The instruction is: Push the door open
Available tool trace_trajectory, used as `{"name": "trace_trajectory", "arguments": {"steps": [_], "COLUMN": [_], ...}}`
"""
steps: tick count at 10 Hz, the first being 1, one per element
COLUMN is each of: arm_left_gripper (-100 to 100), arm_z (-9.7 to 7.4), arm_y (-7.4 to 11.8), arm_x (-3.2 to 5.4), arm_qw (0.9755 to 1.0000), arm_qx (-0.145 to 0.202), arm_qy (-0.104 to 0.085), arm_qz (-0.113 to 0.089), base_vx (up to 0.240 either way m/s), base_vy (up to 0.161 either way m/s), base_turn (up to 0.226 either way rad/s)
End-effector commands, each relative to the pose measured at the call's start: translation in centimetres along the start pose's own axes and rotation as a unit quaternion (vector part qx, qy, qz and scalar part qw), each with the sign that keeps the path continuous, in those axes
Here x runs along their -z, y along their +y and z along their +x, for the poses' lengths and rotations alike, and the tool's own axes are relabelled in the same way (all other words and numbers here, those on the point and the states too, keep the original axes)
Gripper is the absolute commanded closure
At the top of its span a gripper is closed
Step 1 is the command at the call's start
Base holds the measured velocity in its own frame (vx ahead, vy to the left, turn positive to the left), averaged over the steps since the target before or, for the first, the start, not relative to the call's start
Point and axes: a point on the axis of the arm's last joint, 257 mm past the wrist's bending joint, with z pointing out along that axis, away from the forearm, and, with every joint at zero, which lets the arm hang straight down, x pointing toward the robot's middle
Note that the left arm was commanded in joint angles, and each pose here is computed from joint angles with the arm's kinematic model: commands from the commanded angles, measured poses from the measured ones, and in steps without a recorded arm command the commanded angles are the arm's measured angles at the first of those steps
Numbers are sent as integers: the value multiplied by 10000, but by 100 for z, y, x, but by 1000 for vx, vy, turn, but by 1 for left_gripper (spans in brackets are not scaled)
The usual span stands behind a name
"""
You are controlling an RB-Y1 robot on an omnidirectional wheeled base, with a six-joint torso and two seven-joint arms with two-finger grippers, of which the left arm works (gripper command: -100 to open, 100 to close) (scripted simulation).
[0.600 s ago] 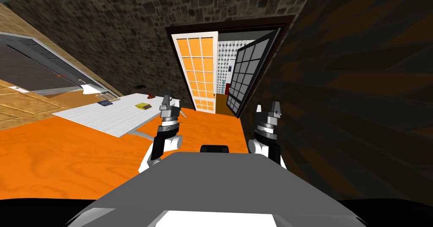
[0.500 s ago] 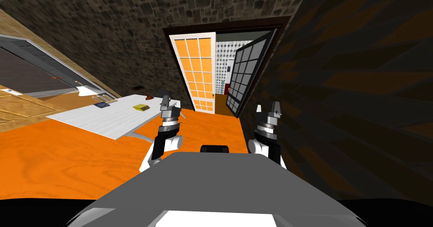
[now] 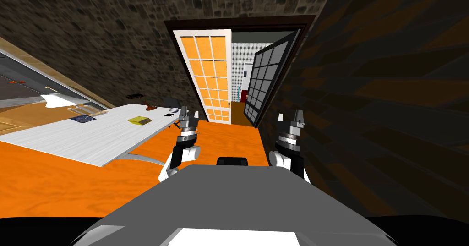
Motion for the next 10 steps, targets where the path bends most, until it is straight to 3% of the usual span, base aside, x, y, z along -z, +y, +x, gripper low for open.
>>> {"name": "trace_trajectory", "arguments": {"steps": [1,3,7,10], "arm_left_gripper": [-100,-100,-100,-100], "arm_z": [-31,-51,-110,-167], "arm_y": [86,186,455,693], "arm_x": [19,39,100,164], "arm_qw": [9998,9993,9958,9904], "arm_qx": [176,362,857,1296], "arm_qy": [-20,-50,-151,-271], "arm_qz": [-47,-107,-266,-402], "base_vx": [107,73,102,122], "base_vy": [16,17,29,42], "base_turn": [-83,-81,-102,-141]}}
